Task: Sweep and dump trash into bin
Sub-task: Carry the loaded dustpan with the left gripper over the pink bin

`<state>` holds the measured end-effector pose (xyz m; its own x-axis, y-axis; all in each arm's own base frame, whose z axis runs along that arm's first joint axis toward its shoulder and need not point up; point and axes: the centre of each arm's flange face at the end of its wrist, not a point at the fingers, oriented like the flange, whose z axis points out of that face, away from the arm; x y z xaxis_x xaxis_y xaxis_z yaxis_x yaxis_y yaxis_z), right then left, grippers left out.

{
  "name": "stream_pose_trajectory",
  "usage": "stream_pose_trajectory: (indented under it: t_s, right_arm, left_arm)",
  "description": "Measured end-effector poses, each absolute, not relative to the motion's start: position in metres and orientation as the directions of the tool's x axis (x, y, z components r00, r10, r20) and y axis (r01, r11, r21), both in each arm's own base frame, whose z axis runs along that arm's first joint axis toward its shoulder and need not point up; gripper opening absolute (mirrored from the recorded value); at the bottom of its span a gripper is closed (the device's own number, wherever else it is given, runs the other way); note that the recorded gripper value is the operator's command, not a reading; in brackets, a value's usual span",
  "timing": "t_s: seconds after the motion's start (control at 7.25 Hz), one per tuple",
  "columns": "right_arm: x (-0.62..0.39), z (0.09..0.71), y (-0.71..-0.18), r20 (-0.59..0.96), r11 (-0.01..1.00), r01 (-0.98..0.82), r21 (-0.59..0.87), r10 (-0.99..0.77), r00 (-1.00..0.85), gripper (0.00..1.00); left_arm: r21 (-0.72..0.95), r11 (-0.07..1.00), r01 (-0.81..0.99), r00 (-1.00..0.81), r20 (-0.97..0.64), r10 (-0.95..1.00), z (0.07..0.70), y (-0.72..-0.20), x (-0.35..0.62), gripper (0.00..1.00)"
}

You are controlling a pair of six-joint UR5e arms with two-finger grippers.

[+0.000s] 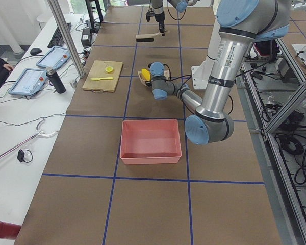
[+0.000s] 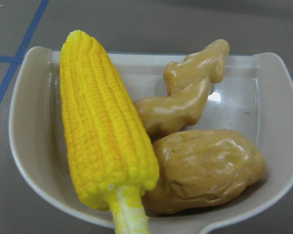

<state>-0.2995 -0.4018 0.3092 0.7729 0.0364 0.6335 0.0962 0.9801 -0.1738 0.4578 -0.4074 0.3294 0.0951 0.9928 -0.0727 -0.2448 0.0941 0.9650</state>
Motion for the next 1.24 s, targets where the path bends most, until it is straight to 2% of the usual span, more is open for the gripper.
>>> stream_pose_trajectory:
  t_s: [0.55, 0.97, 1.24]
  right_arm:
    - [-0.175, 0.515, -0.349, 0.701, 0.989, 0.091, -0.119, 0.019, 0.713, 0.0]
    - [-0.125, 0.61, -0.324, 0.735, 0.991, 0.092, -0.1, 0.011, 0.678, 0.0]
    - [-0.107, 0.642, -0.313, 0.751, 0.991, 0.093, -0.098, 0.012, 0.66, 0.0]
  left_arm:
    - [0.977, 0.084, -0.197, 0.158, -0.052, 0.986, 0.312, -0.417, 0.406, 0.0]
    - [0.978, 0.089, -0.191, 0.229, -0.044, 0.972, 0.322, -0.421, 0.337, 0.0]
    - [0.974, 0.053, -0.222, 0.236, 0.001, 0.972, 0.344, -0.42, 0.275, 0.0]
